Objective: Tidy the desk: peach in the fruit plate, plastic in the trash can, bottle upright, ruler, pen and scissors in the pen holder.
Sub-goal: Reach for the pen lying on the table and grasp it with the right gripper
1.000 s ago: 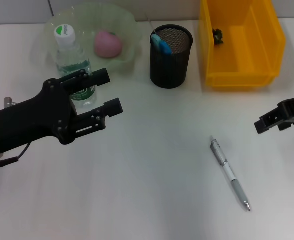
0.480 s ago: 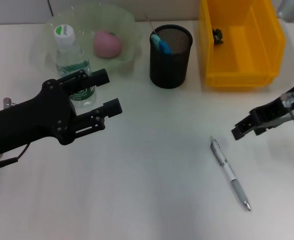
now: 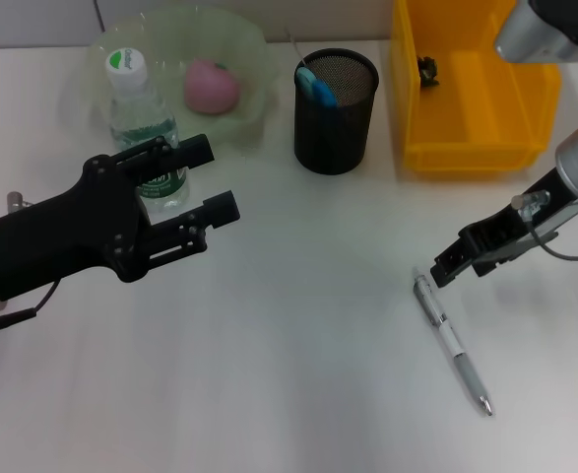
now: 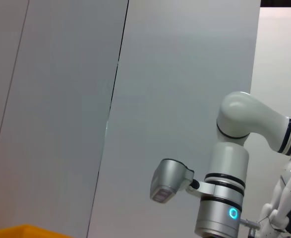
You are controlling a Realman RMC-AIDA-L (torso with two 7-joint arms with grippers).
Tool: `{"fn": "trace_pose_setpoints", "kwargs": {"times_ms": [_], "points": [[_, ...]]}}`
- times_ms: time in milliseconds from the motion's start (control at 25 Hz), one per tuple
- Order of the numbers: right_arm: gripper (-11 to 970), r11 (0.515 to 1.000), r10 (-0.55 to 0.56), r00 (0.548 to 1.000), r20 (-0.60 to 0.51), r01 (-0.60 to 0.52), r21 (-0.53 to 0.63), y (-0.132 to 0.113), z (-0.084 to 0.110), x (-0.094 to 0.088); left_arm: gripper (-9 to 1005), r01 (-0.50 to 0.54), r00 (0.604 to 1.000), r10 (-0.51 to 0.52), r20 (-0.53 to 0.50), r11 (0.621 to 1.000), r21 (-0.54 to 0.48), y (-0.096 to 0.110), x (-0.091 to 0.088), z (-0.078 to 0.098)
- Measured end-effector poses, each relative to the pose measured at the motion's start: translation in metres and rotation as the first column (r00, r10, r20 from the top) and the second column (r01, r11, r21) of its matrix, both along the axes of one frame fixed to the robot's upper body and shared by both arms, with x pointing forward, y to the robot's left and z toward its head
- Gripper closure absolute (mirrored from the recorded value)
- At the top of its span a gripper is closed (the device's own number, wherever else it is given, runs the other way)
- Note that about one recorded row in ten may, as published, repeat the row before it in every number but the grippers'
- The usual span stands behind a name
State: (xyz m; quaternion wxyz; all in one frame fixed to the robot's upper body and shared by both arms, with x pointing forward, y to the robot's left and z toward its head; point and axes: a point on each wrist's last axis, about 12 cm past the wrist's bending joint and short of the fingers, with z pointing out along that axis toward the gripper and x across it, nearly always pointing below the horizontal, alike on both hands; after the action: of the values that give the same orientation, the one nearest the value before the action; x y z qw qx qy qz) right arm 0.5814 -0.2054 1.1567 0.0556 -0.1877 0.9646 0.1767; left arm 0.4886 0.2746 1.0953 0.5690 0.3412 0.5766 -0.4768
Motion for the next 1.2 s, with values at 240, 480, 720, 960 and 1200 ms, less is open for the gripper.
{"fn": "trace_pose_setpoints", "kwargs": {"times_ms": [240,480,720,960,1200], "points": [[378,1.0,0.003,1.0,-0.016,-0.003,-0.008,0.004,-0.011,0.002,296,-0.006,1.0,0.006,-0.002,1.0,0.003,0.0,0.0,-0.001],[378,1.0,0.018,1.0,-0.018,-0.019,-0.022,0.011,-0.018,0.005,296,-0.006,1.0,0.006,-0.002,1.0,0.002,0.0,0.001,-0.001],[377,0.999,0.025,1.0,-0.015,-0.025,-0.024,0.014,-0.02,0.007,296,-0.008,1.0,0.008,-0.004,1.0,0.002,0.0,0.0,-0.001],[377,0.999,0.036,0.999,-0.019,-0.036,-0.031,0.018,-0.024,0.007,296,-0.011,1.0,0.011,-0.003,1.0,0.003,0.001,-0.001,-0.002],[378,0.999,0.037,0.999,-0.026,-0.038,-0.031,0.02,-0.026,0.007,296,-0.01,1.0,0.01,0.002,1.0,0.003,0.001,-0.002,-0.002]]}}
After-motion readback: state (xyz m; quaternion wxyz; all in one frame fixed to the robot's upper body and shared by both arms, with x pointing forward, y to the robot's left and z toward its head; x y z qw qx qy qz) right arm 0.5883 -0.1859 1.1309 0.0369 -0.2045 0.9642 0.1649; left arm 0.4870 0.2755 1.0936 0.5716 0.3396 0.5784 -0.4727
